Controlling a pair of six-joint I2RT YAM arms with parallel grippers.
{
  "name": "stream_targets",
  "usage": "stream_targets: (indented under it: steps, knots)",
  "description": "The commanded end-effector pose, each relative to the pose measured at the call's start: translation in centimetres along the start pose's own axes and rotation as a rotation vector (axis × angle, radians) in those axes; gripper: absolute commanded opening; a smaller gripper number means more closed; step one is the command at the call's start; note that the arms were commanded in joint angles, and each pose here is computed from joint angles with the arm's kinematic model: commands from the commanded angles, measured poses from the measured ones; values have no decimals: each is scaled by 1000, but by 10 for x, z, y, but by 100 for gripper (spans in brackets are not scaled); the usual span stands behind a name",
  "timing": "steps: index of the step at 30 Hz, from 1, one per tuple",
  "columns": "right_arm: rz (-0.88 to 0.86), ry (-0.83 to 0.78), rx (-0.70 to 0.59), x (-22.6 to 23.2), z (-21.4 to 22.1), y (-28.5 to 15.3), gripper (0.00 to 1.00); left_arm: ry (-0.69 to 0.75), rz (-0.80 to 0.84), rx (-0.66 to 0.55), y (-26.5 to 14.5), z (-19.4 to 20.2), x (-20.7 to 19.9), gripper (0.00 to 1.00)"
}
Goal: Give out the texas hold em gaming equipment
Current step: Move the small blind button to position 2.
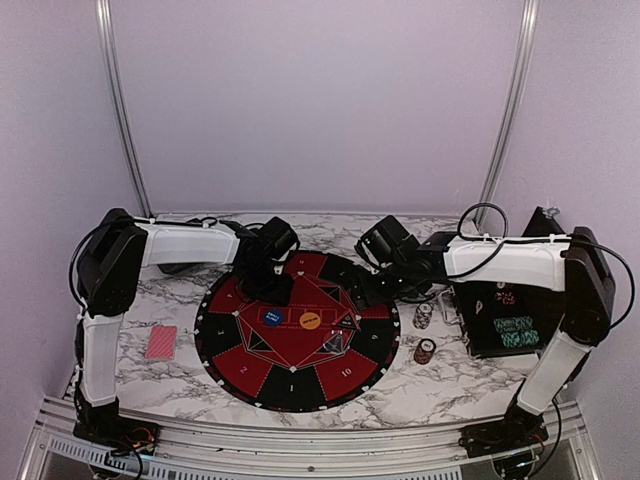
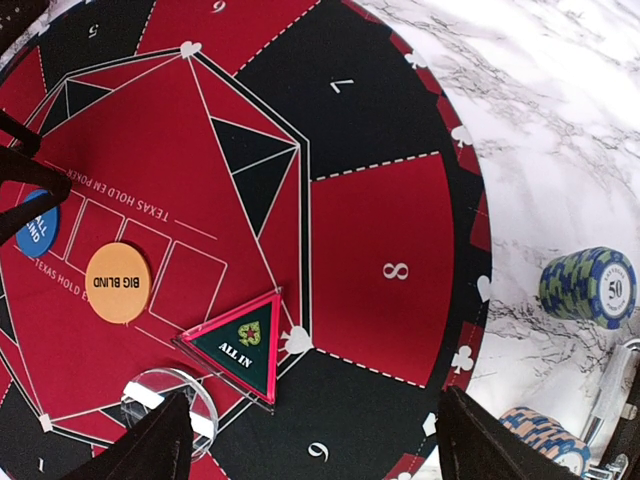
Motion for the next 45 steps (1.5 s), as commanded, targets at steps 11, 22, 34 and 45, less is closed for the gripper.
stream_targets:
  steps: [11, 22, 34, 45]
  knots:
    - [-23, 32, -42, 2, -13, -12, 81, 6, 17, 94, 17, 32, -5, 50]
    - [-37, 32, -37, 4, -11, -9, 81, 26, -11, 120, 0, 69, -15, 45]
    - [-47, 31, -23, 7, -10, -5, 81, 18, -8, 143, -14, 99, -18, 44]
    - [-53, 16, -10, 16, -8, -1, 80, 11, 14, 140, -13, 105, -21, 44]
Point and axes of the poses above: each gripper's point midway between its finger pads, its own y axis out along the fingers, its own x axis along the line the jaws close on, z = x × y, the point moved 6 cm from there along -y, back along the fingers, and after that the axes turned 12 degrees about y, right-handed, at the moved point
